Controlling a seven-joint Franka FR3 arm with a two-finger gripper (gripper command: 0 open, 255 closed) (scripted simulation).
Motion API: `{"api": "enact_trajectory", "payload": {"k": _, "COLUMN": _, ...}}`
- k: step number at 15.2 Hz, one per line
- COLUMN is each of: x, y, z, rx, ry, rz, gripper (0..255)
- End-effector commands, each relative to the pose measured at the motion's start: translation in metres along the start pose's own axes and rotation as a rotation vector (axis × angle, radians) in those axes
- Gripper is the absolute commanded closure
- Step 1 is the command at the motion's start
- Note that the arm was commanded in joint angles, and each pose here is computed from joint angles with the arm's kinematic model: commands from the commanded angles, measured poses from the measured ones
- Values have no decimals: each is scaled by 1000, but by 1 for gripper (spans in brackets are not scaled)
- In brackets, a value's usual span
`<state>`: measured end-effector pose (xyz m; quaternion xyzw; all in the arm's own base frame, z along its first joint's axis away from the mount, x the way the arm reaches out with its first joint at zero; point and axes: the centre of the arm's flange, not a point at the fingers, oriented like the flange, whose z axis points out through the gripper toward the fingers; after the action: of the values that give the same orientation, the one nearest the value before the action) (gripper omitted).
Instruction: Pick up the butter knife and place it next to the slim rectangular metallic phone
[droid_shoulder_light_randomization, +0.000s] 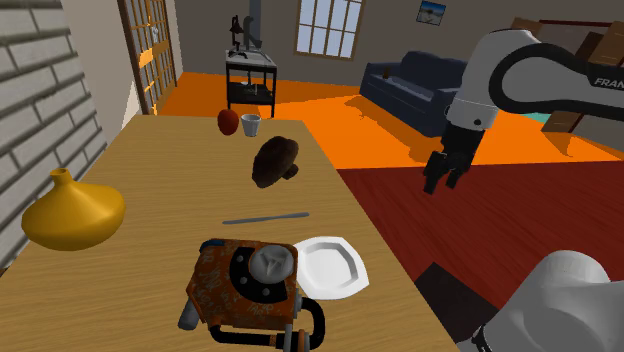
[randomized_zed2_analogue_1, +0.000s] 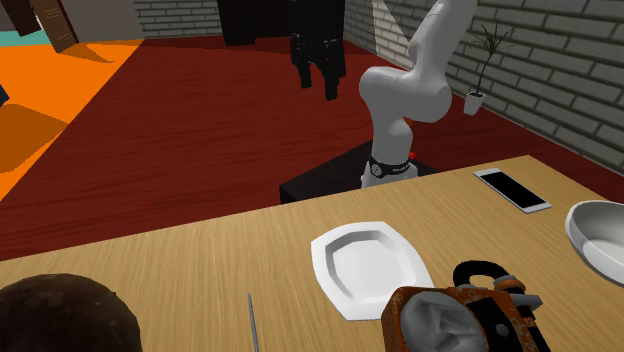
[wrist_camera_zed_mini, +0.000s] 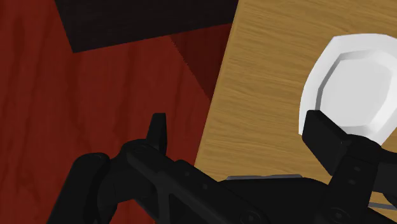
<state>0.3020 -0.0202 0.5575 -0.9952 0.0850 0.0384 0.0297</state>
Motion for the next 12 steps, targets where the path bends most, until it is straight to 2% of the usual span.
{"api": "enact_trajectory", "payload": {"k": 1, "x": 0, "y": 0, "z": 0, "rx": 0, "ry": 0, "rz": 0, "gripper": 0}}
{"api": "enact_trajectory", "payload": {"k": 12, "x": 128, "y": -52, "z": 46, "rx": -40, "ry": -4, "rz": -407, "gripper": 0}}
